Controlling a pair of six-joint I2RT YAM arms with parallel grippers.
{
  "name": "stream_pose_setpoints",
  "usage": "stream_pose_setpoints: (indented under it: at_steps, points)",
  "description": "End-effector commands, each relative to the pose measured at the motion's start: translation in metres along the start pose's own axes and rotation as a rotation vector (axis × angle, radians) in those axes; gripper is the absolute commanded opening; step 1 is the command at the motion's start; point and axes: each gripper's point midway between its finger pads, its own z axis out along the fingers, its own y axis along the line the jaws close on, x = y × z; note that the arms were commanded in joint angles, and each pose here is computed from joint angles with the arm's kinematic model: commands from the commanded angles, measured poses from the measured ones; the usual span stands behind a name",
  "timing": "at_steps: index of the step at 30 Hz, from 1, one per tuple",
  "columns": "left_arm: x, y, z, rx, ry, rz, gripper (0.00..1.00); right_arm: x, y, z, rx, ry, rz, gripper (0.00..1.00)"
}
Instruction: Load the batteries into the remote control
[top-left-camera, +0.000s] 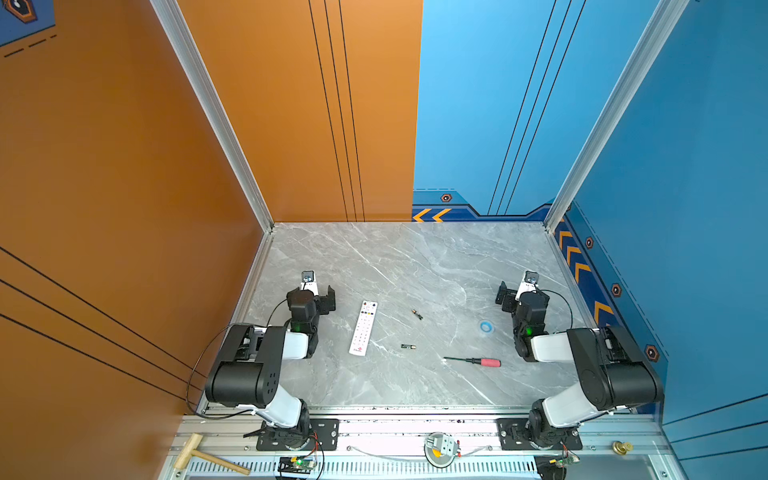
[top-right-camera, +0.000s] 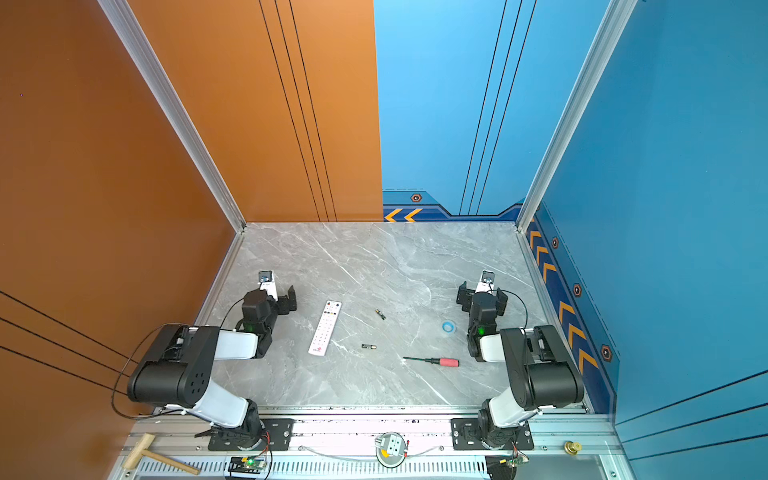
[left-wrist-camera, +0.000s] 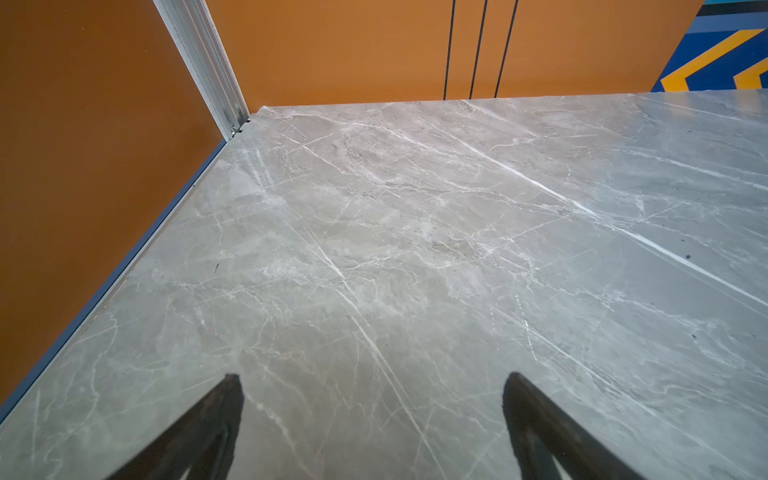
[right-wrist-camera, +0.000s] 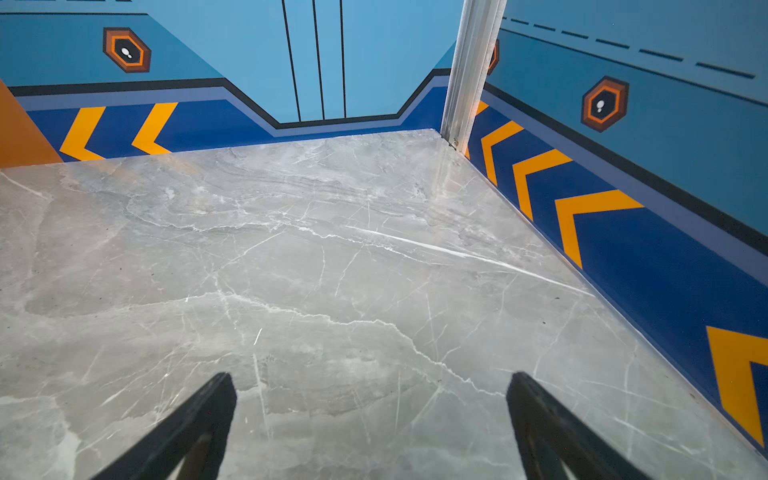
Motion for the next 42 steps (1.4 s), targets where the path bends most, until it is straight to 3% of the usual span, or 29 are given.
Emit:
stream_pose_setpoints:
  at_steps: [1,42]
  points:
    - [-0.0046,-0.0044,0.0008,0.022,-0.016,0.008,0.98,0.0015,-0.0045,0.0003,0.031,0.007,-0.008,1.0]
    - [-0.0046,-0.003,0.0011,0.034,-0.015,-0.007,0.98,0.0019,-0.0053,0.0013,0.026,0.012,0.0,1.0]
